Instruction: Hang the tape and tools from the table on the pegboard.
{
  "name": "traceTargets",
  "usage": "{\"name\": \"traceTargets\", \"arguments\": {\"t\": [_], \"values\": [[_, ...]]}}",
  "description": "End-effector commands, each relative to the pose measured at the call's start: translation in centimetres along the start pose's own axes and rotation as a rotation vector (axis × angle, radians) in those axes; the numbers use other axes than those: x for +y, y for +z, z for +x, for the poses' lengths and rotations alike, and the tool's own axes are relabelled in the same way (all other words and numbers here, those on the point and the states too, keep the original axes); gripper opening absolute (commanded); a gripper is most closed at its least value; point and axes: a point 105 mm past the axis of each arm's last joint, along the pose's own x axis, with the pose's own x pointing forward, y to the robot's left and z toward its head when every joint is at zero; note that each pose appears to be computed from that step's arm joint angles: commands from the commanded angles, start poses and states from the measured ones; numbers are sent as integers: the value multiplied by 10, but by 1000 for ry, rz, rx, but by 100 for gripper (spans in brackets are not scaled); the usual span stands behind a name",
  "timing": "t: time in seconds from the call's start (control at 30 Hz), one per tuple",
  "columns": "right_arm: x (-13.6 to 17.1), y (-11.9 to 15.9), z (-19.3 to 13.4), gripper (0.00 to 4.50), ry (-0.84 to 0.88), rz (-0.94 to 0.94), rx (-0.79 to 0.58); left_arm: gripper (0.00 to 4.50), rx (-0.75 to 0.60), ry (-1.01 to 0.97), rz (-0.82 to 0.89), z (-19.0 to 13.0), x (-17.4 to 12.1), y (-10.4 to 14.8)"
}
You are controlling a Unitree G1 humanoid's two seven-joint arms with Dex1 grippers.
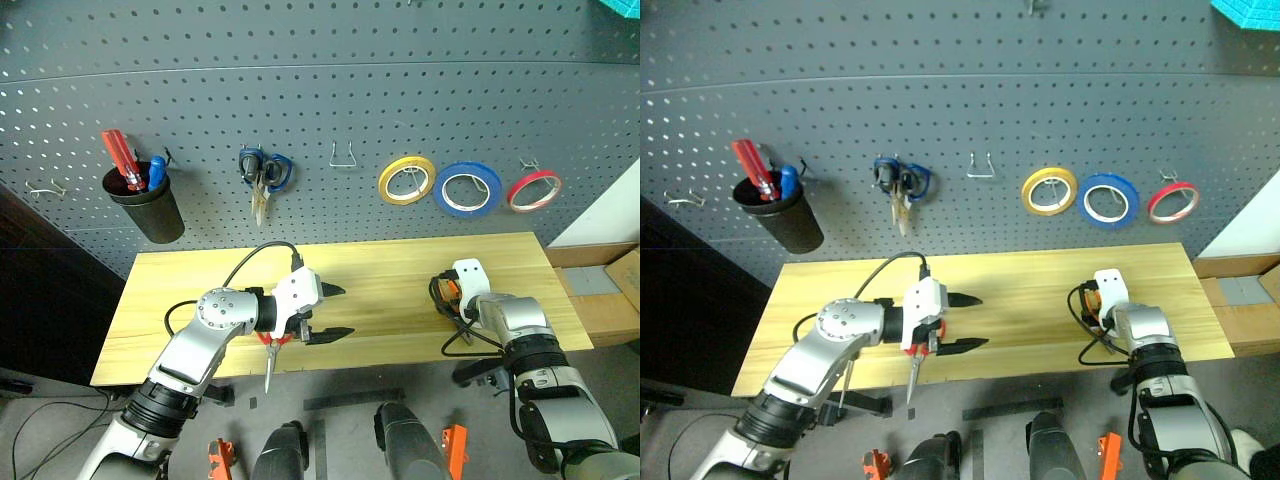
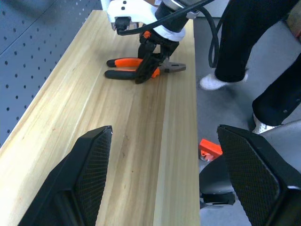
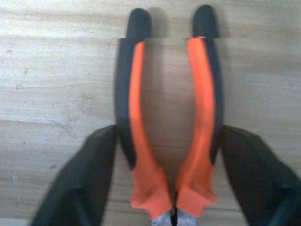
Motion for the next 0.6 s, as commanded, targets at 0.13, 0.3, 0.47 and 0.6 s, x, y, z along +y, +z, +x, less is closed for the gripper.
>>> {"name": "traceTargets", "arguments": {"t": [0.13, 0.3, 0.47, 0.6], "values": [[10, 3, -8, 282, -53, -74, -77, 378, -91, 76, 12, -9, 4, 12], [55, 49, -51, 282, 6, -127, -430, 378, -205, 274, 12, -31, 16, 17], [113, 108, -134, 282, 155, -100, -887, 378, -325, 554, -13, -69, 24, 23], [145, 160, -186, 282, 237, -137, -1178, 378, -334, 681, -54, -87, 22, 18]]}}
